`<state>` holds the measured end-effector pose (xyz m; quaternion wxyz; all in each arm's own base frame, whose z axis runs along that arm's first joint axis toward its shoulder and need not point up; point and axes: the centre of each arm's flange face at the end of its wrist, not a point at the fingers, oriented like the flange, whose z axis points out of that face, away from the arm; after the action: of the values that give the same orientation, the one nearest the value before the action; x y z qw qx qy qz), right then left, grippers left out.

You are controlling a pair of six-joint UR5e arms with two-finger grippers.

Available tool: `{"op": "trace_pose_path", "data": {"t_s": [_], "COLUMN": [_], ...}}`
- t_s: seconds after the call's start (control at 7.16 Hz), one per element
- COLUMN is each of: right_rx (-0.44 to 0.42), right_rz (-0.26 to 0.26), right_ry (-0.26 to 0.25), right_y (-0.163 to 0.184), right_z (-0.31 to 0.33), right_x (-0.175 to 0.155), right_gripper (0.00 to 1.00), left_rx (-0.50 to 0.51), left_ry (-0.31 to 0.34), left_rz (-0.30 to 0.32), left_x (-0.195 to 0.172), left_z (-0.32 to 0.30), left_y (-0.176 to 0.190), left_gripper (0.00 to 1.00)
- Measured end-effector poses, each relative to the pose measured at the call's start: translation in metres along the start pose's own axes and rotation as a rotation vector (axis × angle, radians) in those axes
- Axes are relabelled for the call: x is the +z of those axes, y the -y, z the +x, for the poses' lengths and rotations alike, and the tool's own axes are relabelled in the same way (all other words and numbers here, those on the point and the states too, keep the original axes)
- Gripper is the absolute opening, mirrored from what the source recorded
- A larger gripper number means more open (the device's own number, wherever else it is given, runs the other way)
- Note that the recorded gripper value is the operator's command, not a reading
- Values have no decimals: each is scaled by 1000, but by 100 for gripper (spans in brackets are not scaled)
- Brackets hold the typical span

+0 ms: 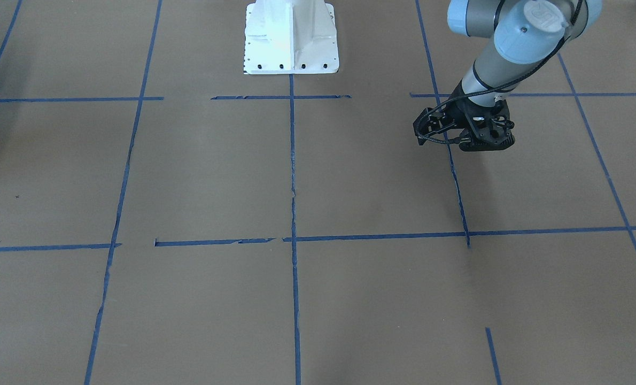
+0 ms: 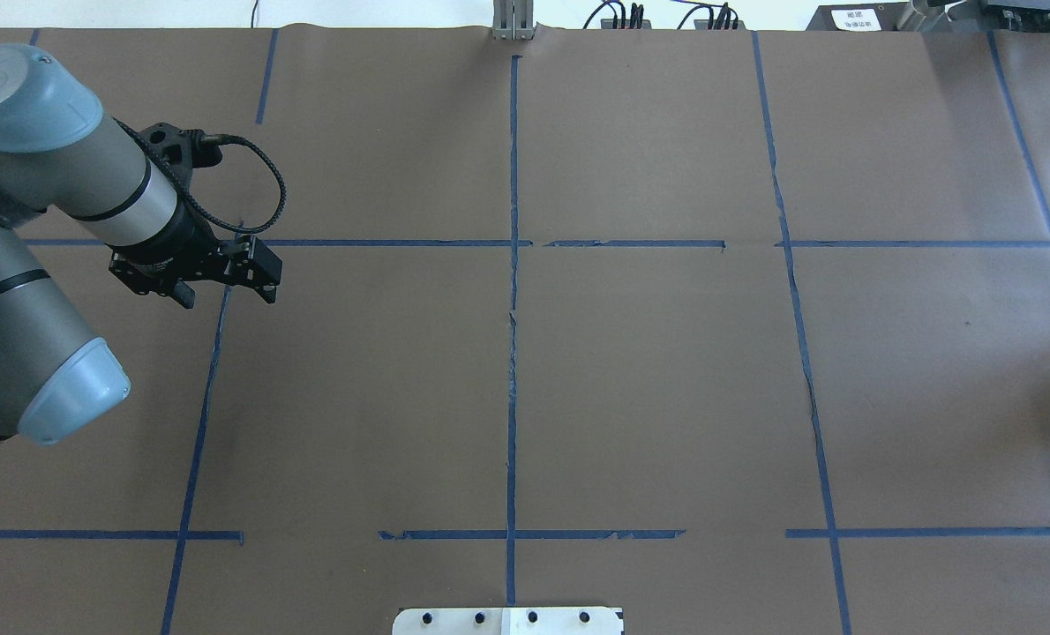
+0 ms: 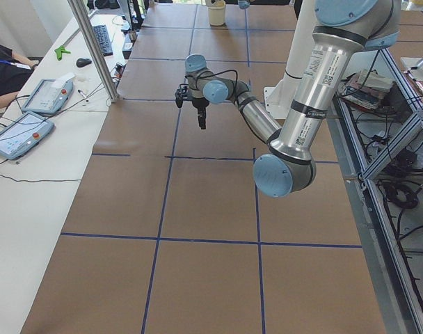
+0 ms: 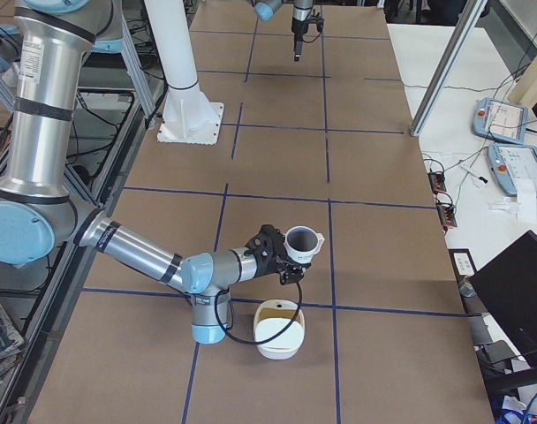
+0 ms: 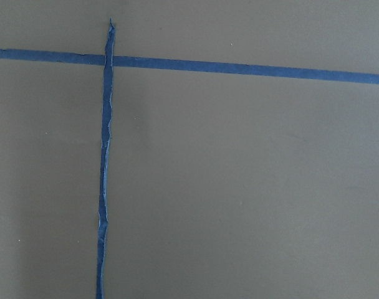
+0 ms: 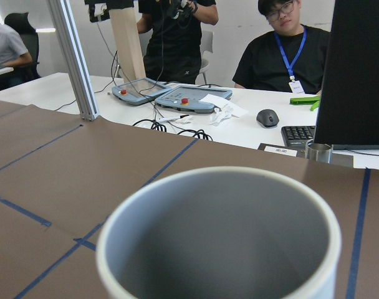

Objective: Left arm hands cup to right arm to dump lemon

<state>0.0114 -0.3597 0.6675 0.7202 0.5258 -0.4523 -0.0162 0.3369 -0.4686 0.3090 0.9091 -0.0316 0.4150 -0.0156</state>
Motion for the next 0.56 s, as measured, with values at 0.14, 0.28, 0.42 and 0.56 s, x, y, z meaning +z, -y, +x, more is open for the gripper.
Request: {"op": "trace_pose_path", "data": {"t_s": [0.14, 0.28, 0.42, 0.56], "right_rx": [-36, -63, -75, -83], "right_rz": [-35, -63, -84, -99], "right_ry": [20, 36, 48, 68], "right_y": [26, 54, 83, 110], "right_z": [-8, -14, -21, -33], "right_x": [17, 40, 71, 108], "right_gripper": [9, 12, 13, 19], "left_rx": [1, 3, 7, 14], "left_ry": [2, 4, 3, -3], "left_rz": [1, 3, 7, 11], "left_x": [1, 1, 0, -2], "left_z": [0, 0, 1, 4], "left_y": [0, 0, 0, -1], "left_gripper": [100, 100, 100, 100]}}
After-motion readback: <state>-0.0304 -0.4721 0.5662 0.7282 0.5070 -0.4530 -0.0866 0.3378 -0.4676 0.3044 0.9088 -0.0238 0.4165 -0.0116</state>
